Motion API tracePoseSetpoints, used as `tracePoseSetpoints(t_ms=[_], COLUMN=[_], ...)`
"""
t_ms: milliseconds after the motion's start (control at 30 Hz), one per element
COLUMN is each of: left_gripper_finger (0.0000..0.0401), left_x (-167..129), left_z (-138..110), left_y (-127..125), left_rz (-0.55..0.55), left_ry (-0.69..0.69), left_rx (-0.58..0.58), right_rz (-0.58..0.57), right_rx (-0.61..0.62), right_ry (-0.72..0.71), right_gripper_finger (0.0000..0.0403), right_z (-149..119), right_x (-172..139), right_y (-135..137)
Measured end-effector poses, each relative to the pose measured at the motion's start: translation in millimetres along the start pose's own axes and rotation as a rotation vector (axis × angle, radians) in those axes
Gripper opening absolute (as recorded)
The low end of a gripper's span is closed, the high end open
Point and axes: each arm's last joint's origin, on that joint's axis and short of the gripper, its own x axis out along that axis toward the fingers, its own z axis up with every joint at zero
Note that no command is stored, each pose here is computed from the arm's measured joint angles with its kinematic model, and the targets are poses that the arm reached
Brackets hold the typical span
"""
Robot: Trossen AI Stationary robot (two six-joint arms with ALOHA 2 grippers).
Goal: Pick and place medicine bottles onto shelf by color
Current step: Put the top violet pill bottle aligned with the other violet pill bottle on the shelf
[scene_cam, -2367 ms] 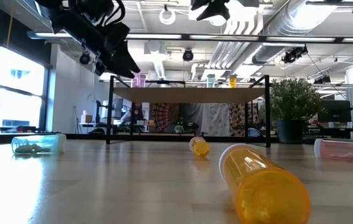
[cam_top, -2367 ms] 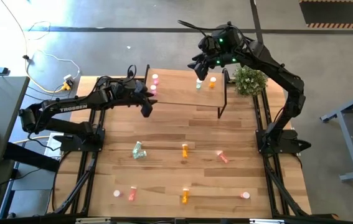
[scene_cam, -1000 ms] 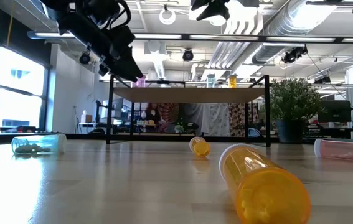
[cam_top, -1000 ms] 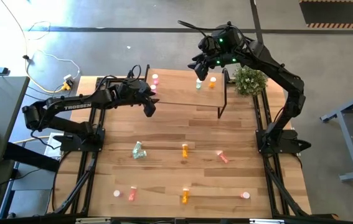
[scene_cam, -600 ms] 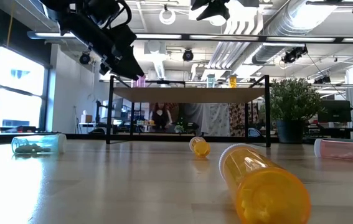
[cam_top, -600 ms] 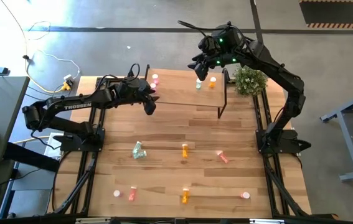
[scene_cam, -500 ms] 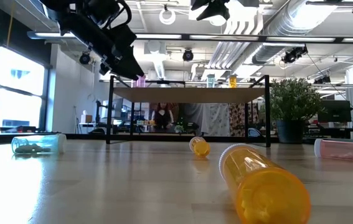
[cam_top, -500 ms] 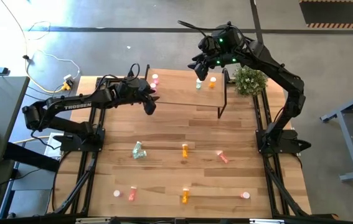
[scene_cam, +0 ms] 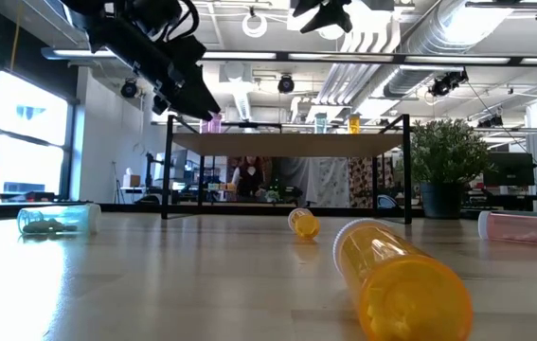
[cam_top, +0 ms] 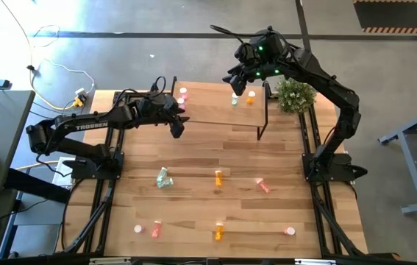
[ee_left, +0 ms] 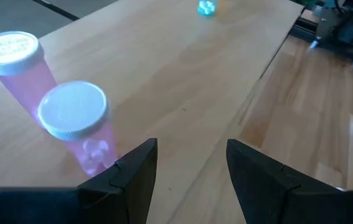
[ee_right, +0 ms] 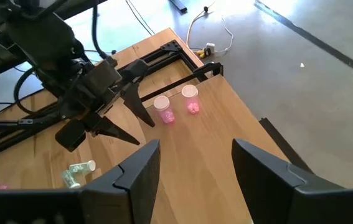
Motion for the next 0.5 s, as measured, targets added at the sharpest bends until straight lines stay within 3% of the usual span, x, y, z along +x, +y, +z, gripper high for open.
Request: tracePoseSetpoints(t_ms=[300, 500], left_gripper_finger=[0.0184, 0.0184], left_x=[-30, -48], left_z=[4, 1], left_y=[0, 3], left_rz=[0.007, 0.083], left_ry=[-0.029, -0.014], left_rx=[0.0, 0.081], right_rz=[-0.002, -0.001], right_rx=[0.015, 0.015], right_ry=[0.014, 0.014], right_gripper_finger=[0.019, 0.019], right_z=[-1, -1], right_x=[0, 0], right_y=[0, 0])
